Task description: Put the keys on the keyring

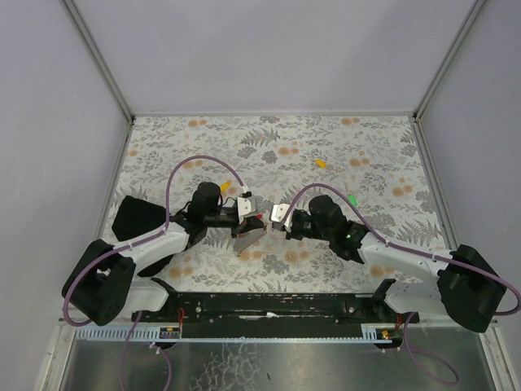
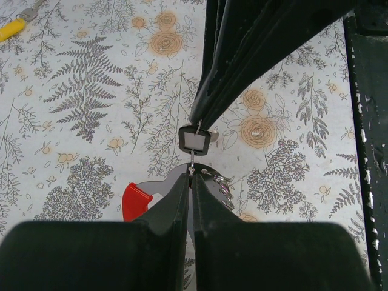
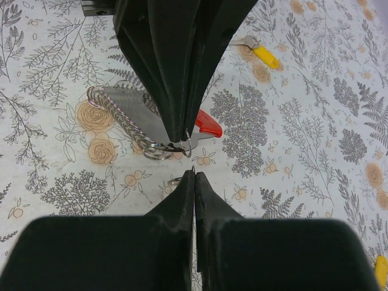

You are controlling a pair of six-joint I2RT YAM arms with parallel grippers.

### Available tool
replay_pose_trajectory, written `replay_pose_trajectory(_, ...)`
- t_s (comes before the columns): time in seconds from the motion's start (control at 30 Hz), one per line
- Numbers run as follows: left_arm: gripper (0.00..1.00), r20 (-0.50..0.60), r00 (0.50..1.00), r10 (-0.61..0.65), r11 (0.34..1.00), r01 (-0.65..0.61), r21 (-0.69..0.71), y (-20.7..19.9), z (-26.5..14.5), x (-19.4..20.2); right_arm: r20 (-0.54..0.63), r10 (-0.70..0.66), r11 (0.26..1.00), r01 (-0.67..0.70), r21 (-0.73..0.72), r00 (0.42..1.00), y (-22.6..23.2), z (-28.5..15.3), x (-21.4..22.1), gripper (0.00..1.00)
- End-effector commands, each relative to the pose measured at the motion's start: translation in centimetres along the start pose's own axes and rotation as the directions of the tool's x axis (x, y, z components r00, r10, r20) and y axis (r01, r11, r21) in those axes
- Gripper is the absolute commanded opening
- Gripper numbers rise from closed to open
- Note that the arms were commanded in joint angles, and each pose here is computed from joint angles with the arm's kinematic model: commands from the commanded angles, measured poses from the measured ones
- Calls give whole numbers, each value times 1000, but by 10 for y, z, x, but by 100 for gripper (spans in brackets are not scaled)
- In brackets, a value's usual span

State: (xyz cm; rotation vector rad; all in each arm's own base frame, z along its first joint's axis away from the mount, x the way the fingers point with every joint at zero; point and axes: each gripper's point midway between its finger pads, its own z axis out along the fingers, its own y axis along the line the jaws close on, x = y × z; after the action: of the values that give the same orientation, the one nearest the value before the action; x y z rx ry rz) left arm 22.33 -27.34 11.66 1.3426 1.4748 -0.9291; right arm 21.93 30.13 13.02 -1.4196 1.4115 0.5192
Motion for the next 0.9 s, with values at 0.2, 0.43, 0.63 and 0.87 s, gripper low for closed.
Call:
replay_pose_trajectory(0.2,0,56,997,48,999,-48,4,4,3,-21,68,-14,1000,15,-20,998,-2,7,-19,0)
replay_pose_trajectory(0.43,0,58,997,47,999,-48,4,5,3,-21,73,-12,1000,12,-9,997,-3,7,-19,0)
replay_pose_trajectory(0.63,0,59,997,48,999,-48,0,6,3,-22,87,-9,1000,9,-7,996,-4,9,-22,0)
replay_pose_trajectory(0.87,0,59,997,45,999,-45,0,6,3,-22,94,-5,1000,7,-15,996,-3,10,-23,0)
